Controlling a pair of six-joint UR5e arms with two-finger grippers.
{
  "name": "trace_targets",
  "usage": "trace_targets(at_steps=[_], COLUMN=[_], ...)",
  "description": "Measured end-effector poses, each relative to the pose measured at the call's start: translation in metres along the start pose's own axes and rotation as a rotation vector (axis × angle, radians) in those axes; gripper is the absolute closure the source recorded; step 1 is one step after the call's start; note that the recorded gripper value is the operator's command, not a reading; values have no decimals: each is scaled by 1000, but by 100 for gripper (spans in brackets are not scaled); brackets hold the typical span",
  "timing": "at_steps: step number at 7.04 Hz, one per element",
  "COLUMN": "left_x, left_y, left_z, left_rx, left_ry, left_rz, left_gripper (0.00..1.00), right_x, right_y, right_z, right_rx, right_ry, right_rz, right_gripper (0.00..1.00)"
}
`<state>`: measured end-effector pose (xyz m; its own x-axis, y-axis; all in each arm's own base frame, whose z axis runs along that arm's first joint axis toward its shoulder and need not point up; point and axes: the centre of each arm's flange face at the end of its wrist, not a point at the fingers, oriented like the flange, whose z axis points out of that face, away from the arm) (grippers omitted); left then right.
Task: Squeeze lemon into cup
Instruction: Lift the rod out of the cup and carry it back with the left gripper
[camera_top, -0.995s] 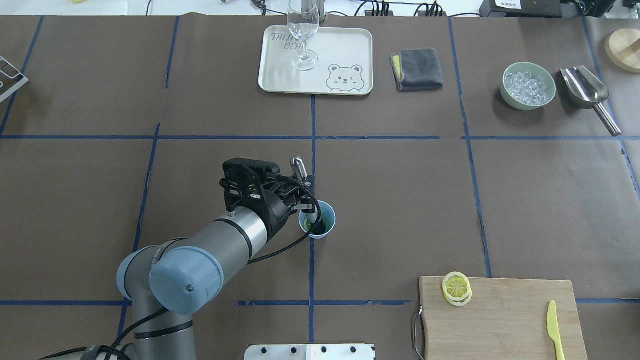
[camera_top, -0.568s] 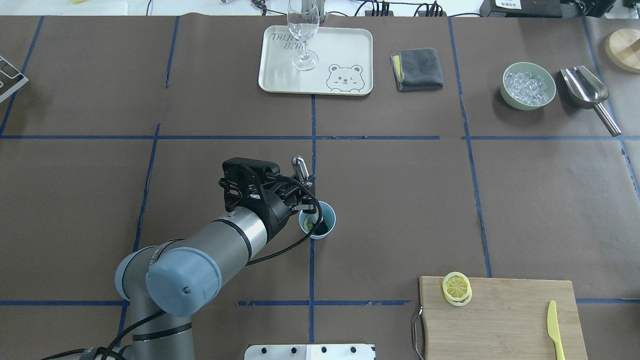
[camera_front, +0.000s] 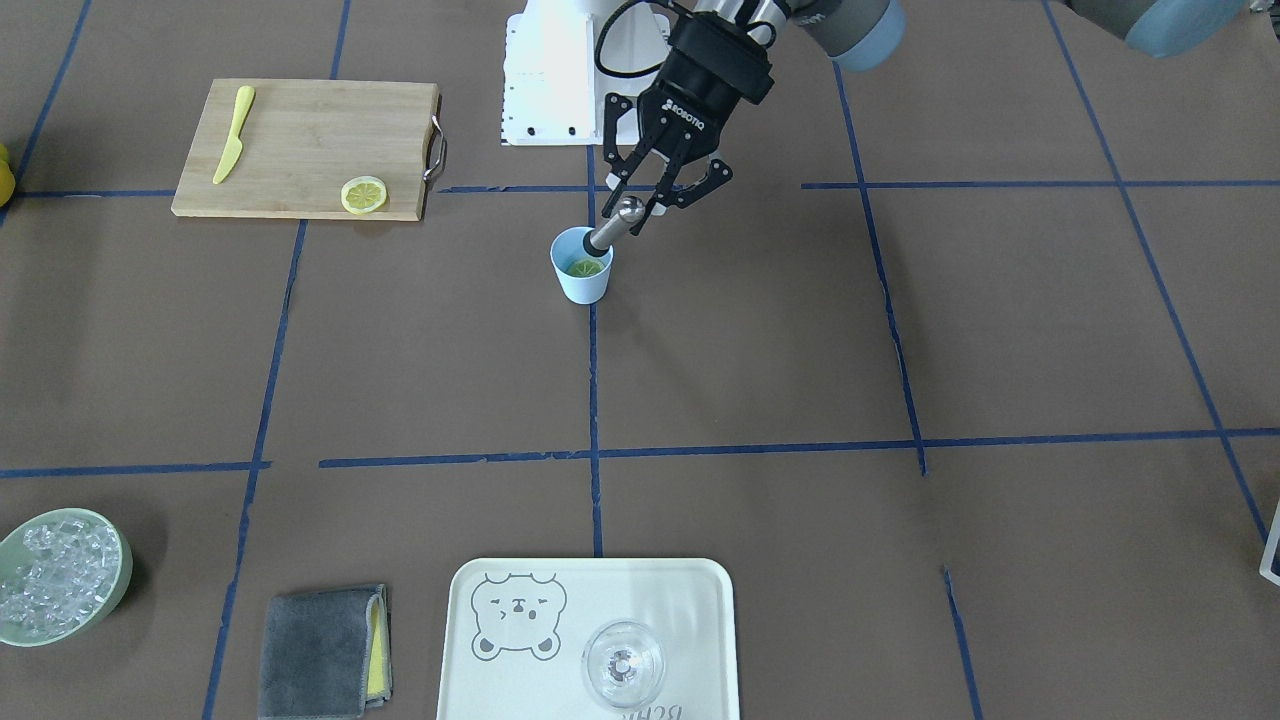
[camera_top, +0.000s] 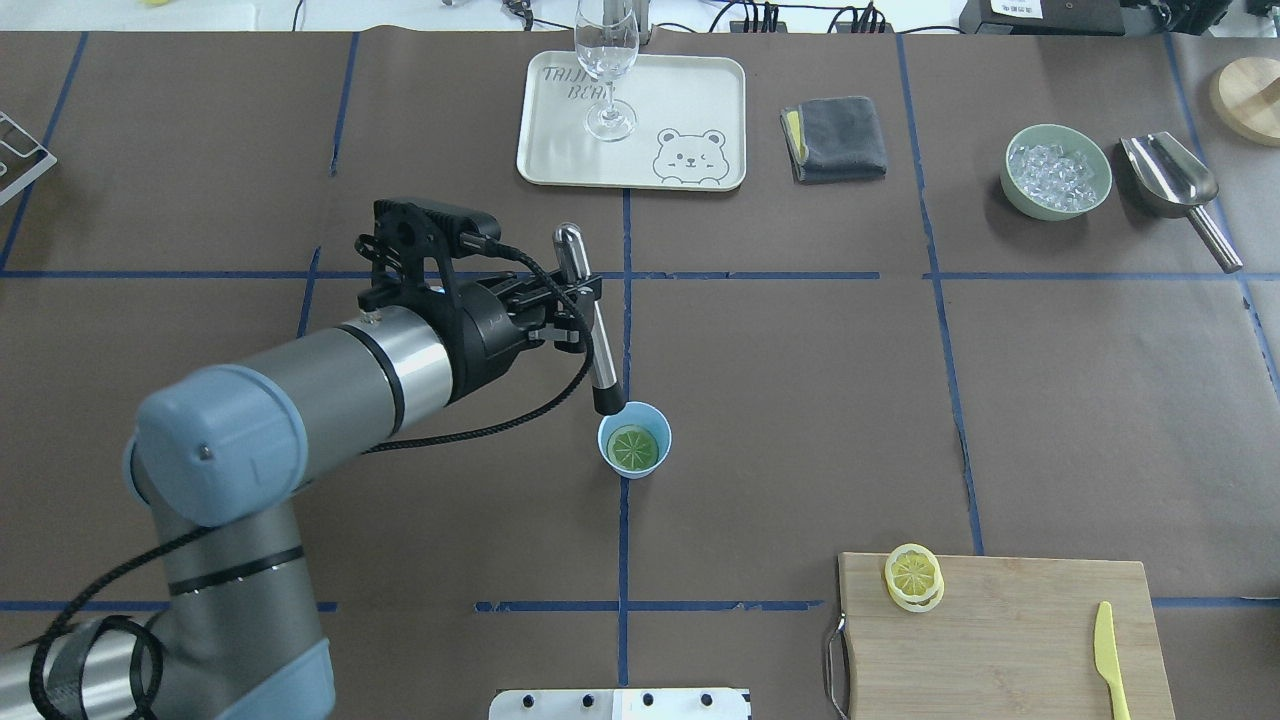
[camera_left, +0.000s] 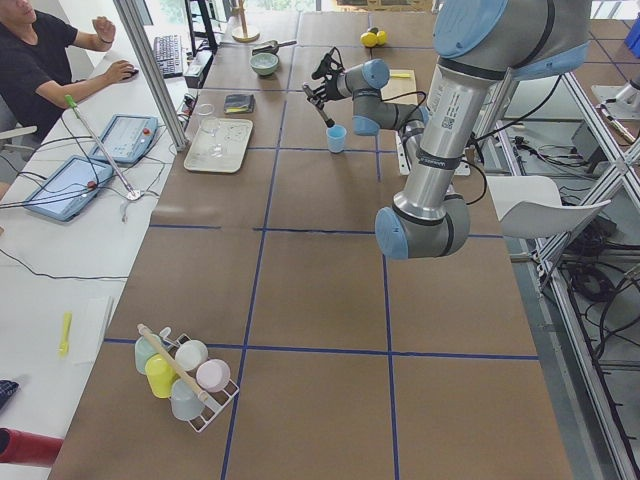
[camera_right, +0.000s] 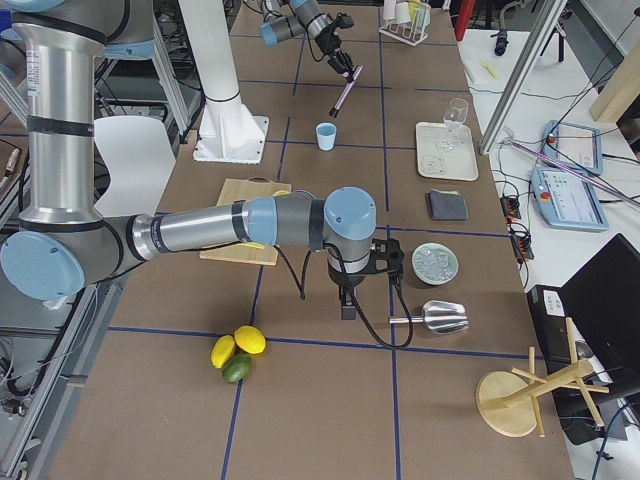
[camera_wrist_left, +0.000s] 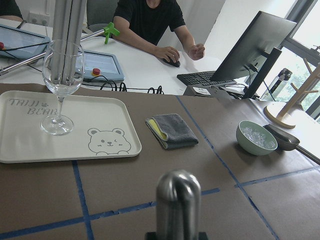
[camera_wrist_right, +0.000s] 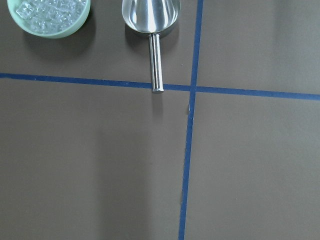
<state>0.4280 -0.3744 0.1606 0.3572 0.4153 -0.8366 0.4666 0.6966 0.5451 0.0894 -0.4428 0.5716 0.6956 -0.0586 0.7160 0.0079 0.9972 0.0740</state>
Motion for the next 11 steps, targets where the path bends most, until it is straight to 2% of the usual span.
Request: trace_targets(at_steps=[2, 4, 6, 7, 9, 11], left_x=[-93, -180, -248, -269, -300, -331], left_y=[-10, -6, 5, 6, 2, 1], left_z=[-16, -45, -79, -89, -96, -98], left_rx=[-178, -343, -463, -506, -596, -736], left_ry=[-39, -87, -147, -191, -304, -425], left_rz=[-9, -36, -87, -105, -75, -29], left_gripper=[100, 100, 100, 100, 100, 100], right_x=[7, 10, 13, 13, 10, 7], right_y=[1, -2, -6, -9, -12, -16], right_z=[6, 9, 12, 13, 16, 18], right_rx=[-10, -6, 17, 21, 17, 14], right_ry=[11, 14, 16, 15, 13, 11], right_rz=[22, 20, -3, -7, -7, -9], right_gripper=[0, 0, 0, 0, 0, 0])
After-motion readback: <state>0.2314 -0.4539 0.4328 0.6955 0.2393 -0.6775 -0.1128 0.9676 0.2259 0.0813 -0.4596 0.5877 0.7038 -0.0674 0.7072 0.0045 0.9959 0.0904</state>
